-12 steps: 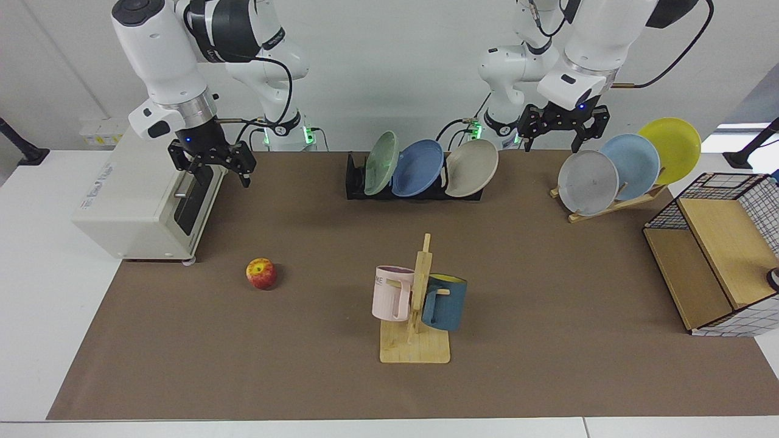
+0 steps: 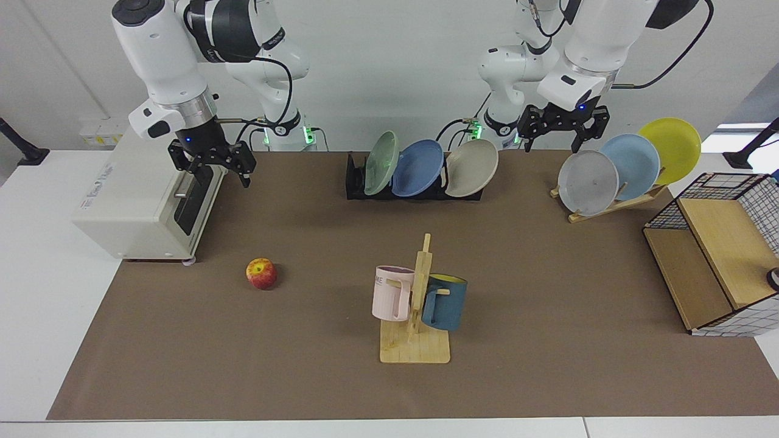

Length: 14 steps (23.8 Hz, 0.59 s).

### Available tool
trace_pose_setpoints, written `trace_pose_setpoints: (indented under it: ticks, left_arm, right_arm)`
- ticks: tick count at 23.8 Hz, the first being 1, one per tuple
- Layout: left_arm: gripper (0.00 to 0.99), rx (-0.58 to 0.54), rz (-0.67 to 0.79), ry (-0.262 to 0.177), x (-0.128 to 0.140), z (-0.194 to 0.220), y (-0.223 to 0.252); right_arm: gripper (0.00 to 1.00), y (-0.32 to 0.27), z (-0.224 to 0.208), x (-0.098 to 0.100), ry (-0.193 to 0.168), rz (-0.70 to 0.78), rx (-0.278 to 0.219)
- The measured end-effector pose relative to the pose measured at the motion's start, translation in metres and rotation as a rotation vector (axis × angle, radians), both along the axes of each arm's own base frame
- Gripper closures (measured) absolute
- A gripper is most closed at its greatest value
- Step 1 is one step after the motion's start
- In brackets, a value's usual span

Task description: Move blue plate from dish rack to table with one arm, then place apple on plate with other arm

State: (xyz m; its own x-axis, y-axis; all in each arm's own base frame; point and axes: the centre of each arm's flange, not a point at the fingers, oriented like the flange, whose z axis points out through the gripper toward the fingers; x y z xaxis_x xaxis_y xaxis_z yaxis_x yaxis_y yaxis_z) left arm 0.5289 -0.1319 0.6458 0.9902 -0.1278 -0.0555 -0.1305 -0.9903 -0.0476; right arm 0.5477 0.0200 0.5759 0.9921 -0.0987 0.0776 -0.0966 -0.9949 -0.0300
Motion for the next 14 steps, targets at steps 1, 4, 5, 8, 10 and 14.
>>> trace_pose_setpoints:
  ticks: [1,4,5,8,10,14]
  left_arm:
    - [0.000,0.000,0.000,0.000,0.000,0.000,0.000]
    - [0.000,0.001,0.001,-0.002,0.000,0.001,0.001]
    - [0.000,0.002,0.003,-0.002,0.000,0.001,0.002]
    - [0.000,0.003,0.016,-0.005,0.001,0.002,0.009]
    - [0.000,0.003,0.027,-0.007,0.001,0.003,0.014]
    - [0.000,0.003,0.043,-0.011,0.001,0.006,0.019]
  right_arm:
    - [0.00,0.000,0.000,0.000,0.000,0.000,0.000]
    - [0.00,0.000,0.000,0.000,0.000,0.000,0.000]
    - [0.00,0.000,0.000,0.000,0.000,0.000,0.000]
    - [0.00,0.000,0.000,0.000,0.000,0.000,0.000]
    - [0.00,0.000,0.000,0.000,0.000,0.000,0.000]
    - [0.00,0.000,0.000,0.000,0.000,0.000,0.000]
